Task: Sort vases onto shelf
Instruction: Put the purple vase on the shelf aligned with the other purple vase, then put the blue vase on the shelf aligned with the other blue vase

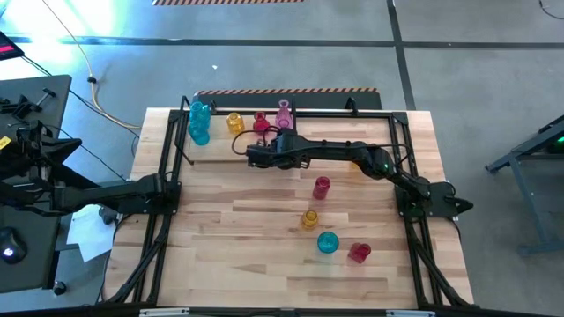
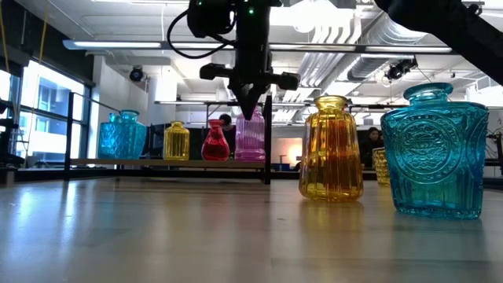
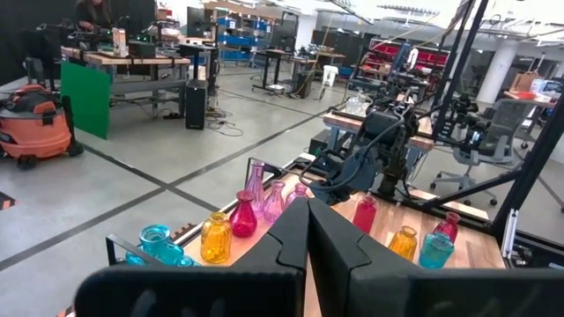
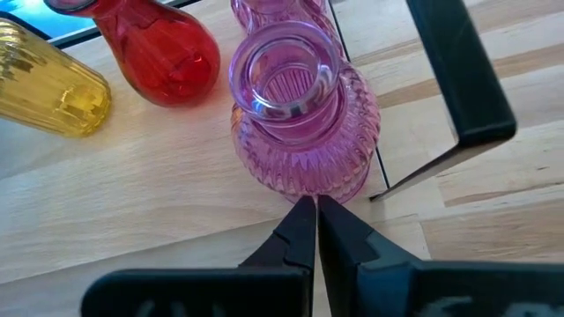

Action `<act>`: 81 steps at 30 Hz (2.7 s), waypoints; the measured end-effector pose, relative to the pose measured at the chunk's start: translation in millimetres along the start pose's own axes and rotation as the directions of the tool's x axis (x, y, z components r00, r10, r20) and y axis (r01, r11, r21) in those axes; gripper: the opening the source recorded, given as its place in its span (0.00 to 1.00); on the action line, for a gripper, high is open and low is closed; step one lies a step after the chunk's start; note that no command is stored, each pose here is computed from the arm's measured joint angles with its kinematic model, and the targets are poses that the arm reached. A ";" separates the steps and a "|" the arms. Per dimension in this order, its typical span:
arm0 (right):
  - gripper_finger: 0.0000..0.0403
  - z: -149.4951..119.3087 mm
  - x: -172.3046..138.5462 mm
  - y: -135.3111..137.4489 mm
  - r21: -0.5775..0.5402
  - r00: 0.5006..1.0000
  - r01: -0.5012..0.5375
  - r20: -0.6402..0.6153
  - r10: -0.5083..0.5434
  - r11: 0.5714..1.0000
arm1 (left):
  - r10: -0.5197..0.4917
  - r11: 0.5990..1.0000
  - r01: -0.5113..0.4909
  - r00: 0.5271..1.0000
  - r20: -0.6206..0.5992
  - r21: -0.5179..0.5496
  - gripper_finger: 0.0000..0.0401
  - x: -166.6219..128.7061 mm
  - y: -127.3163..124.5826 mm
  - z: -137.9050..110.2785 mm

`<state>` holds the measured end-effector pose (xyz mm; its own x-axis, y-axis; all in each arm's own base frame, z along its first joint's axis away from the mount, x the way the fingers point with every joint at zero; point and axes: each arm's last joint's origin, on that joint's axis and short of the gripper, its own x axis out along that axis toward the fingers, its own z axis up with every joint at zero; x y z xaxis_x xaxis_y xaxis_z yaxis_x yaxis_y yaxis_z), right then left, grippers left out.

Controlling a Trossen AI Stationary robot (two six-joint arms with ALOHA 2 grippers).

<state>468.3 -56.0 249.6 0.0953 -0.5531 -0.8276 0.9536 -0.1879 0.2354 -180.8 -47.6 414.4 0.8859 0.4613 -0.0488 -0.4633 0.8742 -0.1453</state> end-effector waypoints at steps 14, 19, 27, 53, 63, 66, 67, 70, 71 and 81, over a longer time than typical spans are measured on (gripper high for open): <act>0.00 3.2 2.0 -1.1 -0.005 1.000 0.016 0.003 -0.016 1.000 | 0.000 1.000 0.000 1.000 0.000 -0.018 0.00 0.0 0.0 0.0; 0.00 3.5 2.1 -1.3 -0.006 1.000 0.019 0.003 -0.019 1.000 | -0.001 1.000 0.001 1.000 0.000 -0.026 0.00 0.0 0.0 0.0; 0.00 -2.7 -1.7 -1.9 -0.017 1.000 0.013 -0.014 -0.013 1.000 | -0.011 1.000 0.011 1.000 -0.002 -0.026 0.00 0.1 -0.3 -0.1; 0.00 35.8 -143.5 -26.2 -0.604 0.902 -0.420 -0.197 0.384 0.677 | -0.262 0.964 0.265 0.947 -0.188 -0.012 0.00 103.3 -21.4 23.4; 0.00 81.3 -144.1 -67.8 -0.843 0.946 -0.323 -0.286 0.150 0.430 | -0.331 0.940 0.337 0.939 -0.099 0.053 0.00 220.2 -62.1 45.0; 0.00 85.6 -151.9 -75.8 -0.865 0.937 -0.349 -0.316 0.147 0.362 | -0.336 0.937 0.348 0.924 -0.180 0.040 0.00 250.2 -70.7 42.1; 0.00 86.8 -152.0 -77.6 -0.867 0.936 -0.352 -0.323 0.141 0.352 | -0.349 0.931 0.363 0.912 -0.215 0.030 0.00 260.4 -73.8 39.9; 0.00 88.1 -154.1 -80.4 -0.858 0.914 -0.405 -0.377 0.148 0.317 | -0.387 0.914 0.406 0.876 -0.289 0.008 0.00 283.7 -81.4 34.4; 0.00 87.6 -155.2 -82.0 -0.852 0.907 -0.421 -0.398 0.138 0.310 | -0.387 0.913 0.407 0.869 -0.310 0.003 0.00 292.1 -83.6 32.6; 0.00 26.3 -150.7 -101.8 -0.792 0.817 -0.535 -0.574 -0.057 0.294 | -0.408 0.892 0.452 0.824 -0.394 0.022 0.00 353.1 -100.7 18.3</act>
<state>349.4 25.2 363.8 0.1871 0.0246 -0.9820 0.4554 0.8836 0.1089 178.3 30.0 429.9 0.9282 -0.0363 -0.3702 -0.0130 0.9915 -0.1296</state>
